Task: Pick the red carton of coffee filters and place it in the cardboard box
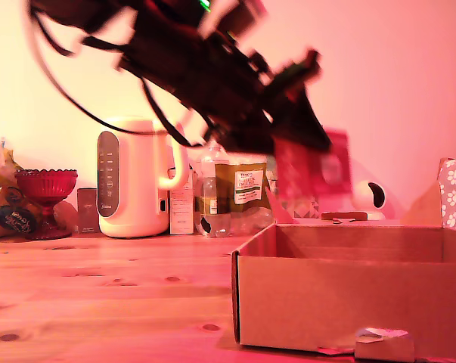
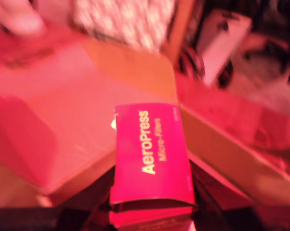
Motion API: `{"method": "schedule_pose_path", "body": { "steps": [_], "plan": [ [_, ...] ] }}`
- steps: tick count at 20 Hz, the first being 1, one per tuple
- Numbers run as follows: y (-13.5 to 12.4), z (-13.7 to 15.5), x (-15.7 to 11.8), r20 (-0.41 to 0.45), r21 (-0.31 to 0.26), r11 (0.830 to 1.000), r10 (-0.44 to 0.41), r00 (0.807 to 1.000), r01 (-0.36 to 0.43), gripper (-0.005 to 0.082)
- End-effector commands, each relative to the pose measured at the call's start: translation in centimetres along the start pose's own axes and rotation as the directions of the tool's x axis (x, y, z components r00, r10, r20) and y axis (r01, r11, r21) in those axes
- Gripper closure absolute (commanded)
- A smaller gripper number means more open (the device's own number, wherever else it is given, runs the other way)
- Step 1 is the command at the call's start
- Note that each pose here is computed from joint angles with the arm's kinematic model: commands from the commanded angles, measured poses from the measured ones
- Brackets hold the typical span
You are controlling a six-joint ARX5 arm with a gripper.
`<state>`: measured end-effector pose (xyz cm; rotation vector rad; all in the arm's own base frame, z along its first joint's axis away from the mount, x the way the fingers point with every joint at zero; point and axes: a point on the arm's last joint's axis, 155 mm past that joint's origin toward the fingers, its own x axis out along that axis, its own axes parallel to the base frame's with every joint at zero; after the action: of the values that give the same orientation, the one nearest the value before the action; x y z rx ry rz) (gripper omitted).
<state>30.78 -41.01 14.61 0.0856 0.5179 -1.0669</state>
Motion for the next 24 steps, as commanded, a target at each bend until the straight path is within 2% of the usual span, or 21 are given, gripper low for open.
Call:
{"method": "schedule_pose_path", "body": {
  "steps": [1, 5, 8, 9, 10, 12, 13, 16, 18, 19, 20, 21, 22, 24],
  "plan": [
    [-0.5, 0.0, 0.7, -0.014, 0.011, 1.0, -0.023, 1.0, 0.023, 0.0571],
    [-1.6, -4.1, 3.2, -0.144, -0.01, 0.998, -0.059, 0.988, 0.059, 0.0571],
    [-2.4, -5.9, 4.3, -0.182, -0.007, 0.997, -0.072, 0.981, 0.072, 0.0561],
    [-2.7, -5.8, 4.4, -0.177, -0.001, 0.997, -0.077, 0.981, 0.078, 0.0524],
    [-2.8, -5.4, 4.4, -0.164, 0.01, 0.996, -0.082, 0.983, 0.085, 0.0452],
    [-3.1, -4.3, 4.2, -0.139, 0.018, 0.995, -0.093, 0.986, 0.096, 0.0169],
    [-3.5, -3.8, 3.7, -0.137, 0.007, 0.994, -0.111, 0.984, 0.113, 0.0084],
    [-4.4, -1.2, 1.8, -0.095, 0.03, 0.992, -0.121, 0.988, 0.124, 0.0089],
    [-4.6, 0.5, 0.2, -0.07, 0.047, 0.993, -0.107, 0.992, 0.11, 0.0171],
    [-4.6, 1.3, -0.7, -0.058, 0.054, 0.994, -0.096, 0.994, 0.099, 0.0262],
    [-4.4, 1.8, -1.4, -0.054, 0.079, 0.994, -0.074, 0.996, 0.078, 0.0386],
    [-4.2, 2.1, -2.1, -0.056, 0.11, 0.991, -0.065, 0.996, 0.071, 0.056],
    [-3.8, 2.2, -2.7, -0.061, 0.107, 0.992, -0.055, 0.997, 0.061, 0.0755],
    [-2.5, 2.1, -3.2, -0.072, 0.108, 0.994, -0.028, 0.997, 0.036, 0.0788]
  ]
}}
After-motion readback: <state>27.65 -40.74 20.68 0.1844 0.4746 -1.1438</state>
